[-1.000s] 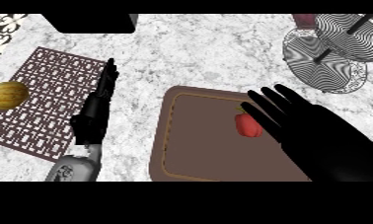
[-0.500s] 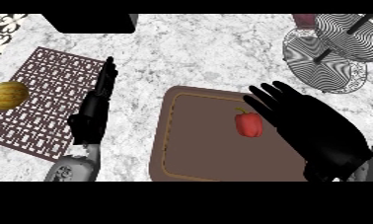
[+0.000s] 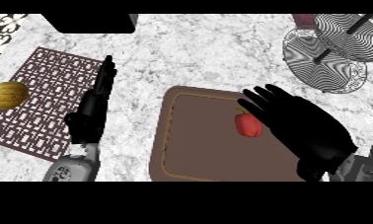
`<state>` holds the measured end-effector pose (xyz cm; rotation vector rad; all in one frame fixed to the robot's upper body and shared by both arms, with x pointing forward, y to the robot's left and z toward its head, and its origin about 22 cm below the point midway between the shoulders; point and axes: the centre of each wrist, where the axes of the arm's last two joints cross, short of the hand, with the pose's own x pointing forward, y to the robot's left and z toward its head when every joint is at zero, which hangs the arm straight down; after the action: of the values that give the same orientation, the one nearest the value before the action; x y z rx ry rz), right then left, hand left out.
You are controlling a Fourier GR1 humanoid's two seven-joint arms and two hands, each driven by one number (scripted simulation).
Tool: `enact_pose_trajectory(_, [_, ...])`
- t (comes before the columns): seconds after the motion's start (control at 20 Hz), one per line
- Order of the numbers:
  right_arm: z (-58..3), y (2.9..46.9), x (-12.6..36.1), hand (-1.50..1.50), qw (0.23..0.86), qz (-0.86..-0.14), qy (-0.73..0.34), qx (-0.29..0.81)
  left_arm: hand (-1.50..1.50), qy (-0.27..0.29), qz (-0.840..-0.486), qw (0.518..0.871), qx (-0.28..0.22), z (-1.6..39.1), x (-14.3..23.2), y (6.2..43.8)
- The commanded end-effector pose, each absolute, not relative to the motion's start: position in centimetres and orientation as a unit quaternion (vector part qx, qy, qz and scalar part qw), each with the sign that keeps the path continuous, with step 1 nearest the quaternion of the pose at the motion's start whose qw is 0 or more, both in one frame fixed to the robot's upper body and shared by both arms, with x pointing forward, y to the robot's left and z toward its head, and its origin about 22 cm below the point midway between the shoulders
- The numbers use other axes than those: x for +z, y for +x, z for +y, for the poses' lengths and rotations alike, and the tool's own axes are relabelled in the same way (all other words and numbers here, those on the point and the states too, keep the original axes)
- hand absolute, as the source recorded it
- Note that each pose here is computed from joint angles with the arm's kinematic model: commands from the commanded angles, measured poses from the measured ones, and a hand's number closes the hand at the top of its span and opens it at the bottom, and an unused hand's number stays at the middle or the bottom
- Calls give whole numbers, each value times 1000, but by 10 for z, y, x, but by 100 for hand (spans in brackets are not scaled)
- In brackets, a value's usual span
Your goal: Pick the bell pepper from the tray and place it in the tiered basket
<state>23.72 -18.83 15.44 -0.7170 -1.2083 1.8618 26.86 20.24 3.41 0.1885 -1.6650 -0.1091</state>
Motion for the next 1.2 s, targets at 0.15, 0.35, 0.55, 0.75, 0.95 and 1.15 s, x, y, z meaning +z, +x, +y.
enact_pose_trajectory(0.15, [-189, 228, 135, -150, 406, -468, -271, 737, 0, 87, -741, 664, -47, 210, 50, 277])
enact_pose_trajectory(0.35, [-178, 251, 128, -150, 411, -459, -281, 736, 0, 76, -739, 668, -53, 191, 21, 259])
enact_pose_trajectory(0.55, [-167, 249, 117, -150, 406, -456, -275, 743, 0, 88, -737, 669, -40, 221, 28, 283])
enact_pose_trajectory(0.75, [-161, 253, 116, -150, 413, -456, -278, 738, 0, 89, -735, 670, -44, 193, 36, 275])
enact_pose_trajectory(0.95, [-160, 261, 103, -150, 416, -452, -272, 741, 0, 86, -736, 669, -49, 220, 19, 270])
enact_pose_trajectory(1.15, [-160, 263, 105, -150, 422, -455, -266, 738, 0, 86, -737, 669, -50, 212, 45, 274])
